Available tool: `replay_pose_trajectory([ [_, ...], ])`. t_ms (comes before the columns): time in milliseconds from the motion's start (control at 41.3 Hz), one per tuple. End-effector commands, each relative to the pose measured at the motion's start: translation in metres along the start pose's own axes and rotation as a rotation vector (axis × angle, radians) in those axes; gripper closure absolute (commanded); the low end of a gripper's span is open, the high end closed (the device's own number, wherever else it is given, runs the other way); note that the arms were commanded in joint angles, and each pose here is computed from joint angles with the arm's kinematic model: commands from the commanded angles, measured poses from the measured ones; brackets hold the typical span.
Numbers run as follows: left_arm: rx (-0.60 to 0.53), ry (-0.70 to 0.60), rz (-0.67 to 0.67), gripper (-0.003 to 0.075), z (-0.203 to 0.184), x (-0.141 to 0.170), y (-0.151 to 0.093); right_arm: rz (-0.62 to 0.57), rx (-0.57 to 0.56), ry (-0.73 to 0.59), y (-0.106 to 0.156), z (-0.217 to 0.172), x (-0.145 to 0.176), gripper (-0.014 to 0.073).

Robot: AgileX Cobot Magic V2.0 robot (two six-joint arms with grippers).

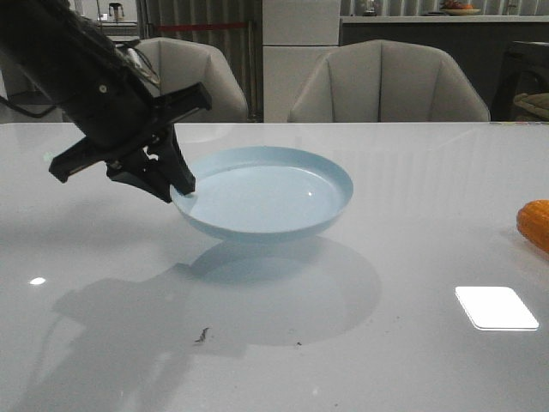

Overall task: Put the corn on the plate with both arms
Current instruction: 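Carry the plate toward the table center and set it down with the left gripper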

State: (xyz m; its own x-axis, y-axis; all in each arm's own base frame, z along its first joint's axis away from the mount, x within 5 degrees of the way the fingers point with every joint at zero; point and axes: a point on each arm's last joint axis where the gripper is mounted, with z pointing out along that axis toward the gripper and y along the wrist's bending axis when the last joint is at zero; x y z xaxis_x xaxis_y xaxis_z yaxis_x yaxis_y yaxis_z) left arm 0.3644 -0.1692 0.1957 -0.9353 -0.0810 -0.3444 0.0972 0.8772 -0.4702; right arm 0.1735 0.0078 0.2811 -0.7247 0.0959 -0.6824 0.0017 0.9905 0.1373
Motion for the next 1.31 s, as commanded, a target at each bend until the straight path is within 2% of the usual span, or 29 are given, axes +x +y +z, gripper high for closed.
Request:
replay_pose_trajectory([
  [0, 0.043, -0.044, -0.003, 0.0626, -0.009, -0.006, -0.015, 0.006, -0.003, -0.099, 0.001, -0.007, -0.015, 0.0076],
  [242, 0.021, 0.063, -0.022, 0.0606, 0.015, 0.004, -0.005, 0.006, -0.003, -0.098, 0.001, -0.007, -0.015, 0.0076],
  [339, 0.016, 0.085, -0.012, 0.0531, 0.019, 0.006, -0.003, 0.006, -0.003, -0.098, 0.001, -0.007, -0.015, 0.0076],
  [508, 0.020, 0.100, 0.028, 0.0307, 0.020, 0.007, -0.003, 0.006, -0.003, -0.098, 0.001, -0.007, -0.015, 0.0076],
  [556, 0.023, 0.092, 0.031, 0.0281, 0.019, 0.005, -0.005, 0.006, -0.003, -0.098, 0.001, -0.007, -0.015, 0.0076],
  [726, 0.044, 0.079, 0.056, 0.0279, 0.006, -0.008, -0.012, 0.006, -0.003, -0.098, 0.001, -0.007, -0.015, 0.0076],
  [871, 0.008, -0.004, 0.153, 0.0279, -0.024, -0.029, -0.015, 0.006, -0.003, -0.098, 0.001, -0.007, -0.015, 0.0076],
  [1113, -0.244, -0.243, 0.459, 0.0280, -0.107, -0.053, -0.009, 0.006, -0.003, -0.098, 0.001, -0.007, -0.015, 0.0076],
  [1282, -0.293, -0.420, 0.482, 0.0280, -0.170, -0.054, -0.008, 0.006, -0.003, -0.098, 0.001, -0.007, -0.015, 0.0076],
])
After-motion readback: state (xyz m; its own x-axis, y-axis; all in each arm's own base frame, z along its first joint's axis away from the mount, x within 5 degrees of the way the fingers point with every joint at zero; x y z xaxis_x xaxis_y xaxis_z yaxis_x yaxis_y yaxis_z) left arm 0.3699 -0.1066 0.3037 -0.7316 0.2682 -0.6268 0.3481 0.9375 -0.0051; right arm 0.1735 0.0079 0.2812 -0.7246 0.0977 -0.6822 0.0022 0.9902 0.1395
